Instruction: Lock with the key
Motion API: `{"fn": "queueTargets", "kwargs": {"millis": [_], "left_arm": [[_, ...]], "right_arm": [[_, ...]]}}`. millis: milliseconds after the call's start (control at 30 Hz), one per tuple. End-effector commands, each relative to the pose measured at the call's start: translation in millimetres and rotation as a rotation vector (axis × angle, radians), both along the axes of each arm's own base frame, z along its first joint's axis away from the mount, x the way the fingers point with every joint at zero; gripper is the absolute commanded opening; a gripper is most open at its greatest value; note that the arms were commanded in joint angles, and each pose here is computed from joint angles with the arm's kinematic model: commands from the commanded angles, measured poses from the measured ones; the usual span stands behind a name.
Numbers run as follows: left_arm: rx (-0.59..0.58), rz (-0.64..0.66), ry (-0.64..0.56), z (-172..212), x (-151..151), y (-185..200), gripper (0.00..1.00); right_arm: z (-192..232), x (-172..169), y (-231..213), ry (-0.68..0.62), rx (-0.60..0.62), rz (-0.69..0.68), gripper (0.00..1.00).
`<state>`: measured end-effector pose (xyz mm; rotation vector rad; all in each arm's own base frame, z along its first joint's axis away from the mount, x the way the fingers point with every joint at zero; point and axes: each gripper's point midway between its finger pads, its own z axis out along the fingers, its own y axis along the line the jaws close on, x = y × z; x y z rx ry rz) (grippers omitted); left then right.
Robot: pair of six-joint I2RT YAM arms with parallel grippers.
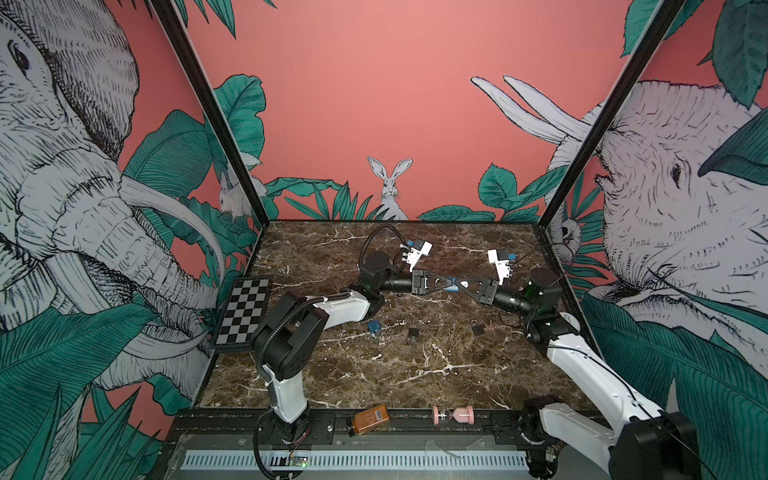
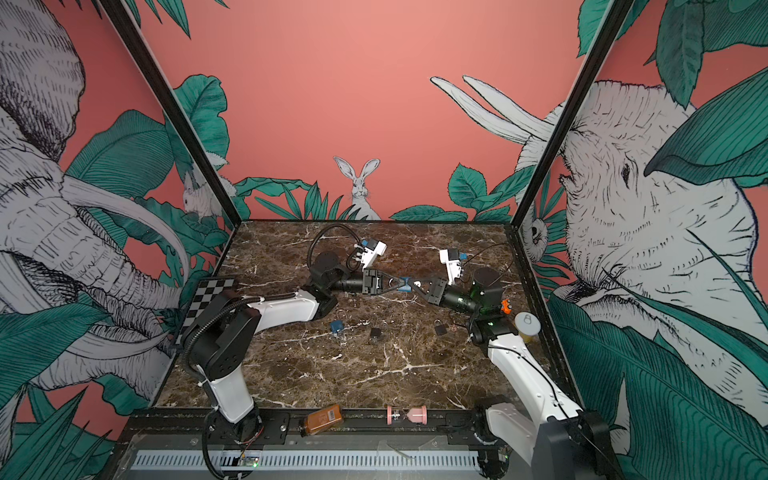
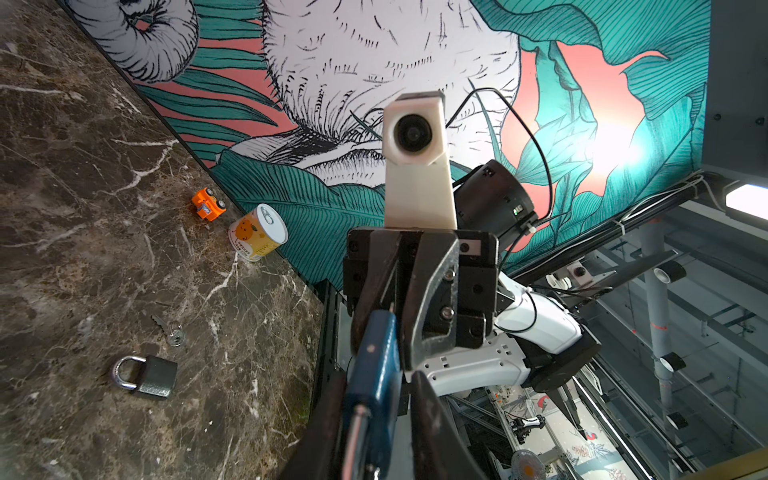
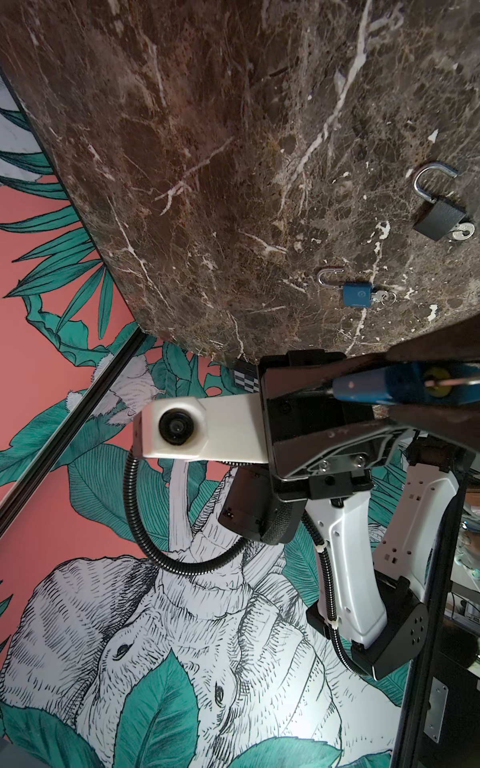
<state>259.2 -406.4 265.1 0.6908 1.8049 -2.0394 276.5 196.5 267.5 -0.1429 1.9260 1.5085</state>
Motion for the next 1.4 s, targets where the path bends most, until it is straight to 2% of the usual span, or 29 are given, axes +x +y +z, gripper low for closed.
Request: {"fn": "queueTargets", "kwargs": {"millis": [0,200,300,367,400,467,500,633,833,1067,1367], "left_arm": [[-0.071,-0.007,-0.088,40.1,-5.7,5.5,0.25],[-0.074,-0.014,-0.085,40.6,-5.2,4.1,0.2],[-0.082,-0.018,-0.086,42.9,-4.2,3.3,0.03],[-0.085,-0.022,-0.084,43.4,-4.0,2.4,0.0],[-0.088,-0.021,-0.087,44.2,-3.7,2.5,0.0],[-0.097,-0.022,-0.098,46.4,-3.8,2.6,0.0],[-0.103,-0.022,-0.103,47.9,-4.1,2.8,0.0],[-0.107,-0.043,-0.111,49.9,-6.8,2.4,0.0],[-0.103,-0.057,-0.116,49.0,-9.4,3.3,0.0],[-0.103,-0.066,-0.109,47.8,-10.2,3.0,0.0],[-0.095,-0.065,-0.105,42.7,-8.7,1.8,0.0]], "right_arm": [[15.1,-1.5,0.1,-0.079,0.01,-0.004,0.0],[15.4,0.2,-0.2,-0.084,0.013,-0.011,0.0],[13.5,-0.2,-0.3,-0.081,0.008,-0.011,0.0],[10.2,-1.7,-1.0,-0.071,-0.008,-0.012,0.0],[9.2,-2.7,-1.5,-0.071,-0.016,-0.012,0.03],[7.9,-5.0,-4.7,-0.069,-0.037,-0.019,0.2],[7.5,-6.1,-6.6,-0.07,-0.047,-0.024,0.26],[13.2,-8.6,-14.8,-0.086,-0.041,-0.04,0.31],[20.3,-12.4,-17.7,-0.098,-0.023,-0.033,0.3],[27.2,-12.2,-15.6,-0.113,-0.001,-0.016,0.18],[27.8,-15.3,-14.4,-0.11,0.011,-0.001,0.07]]}}
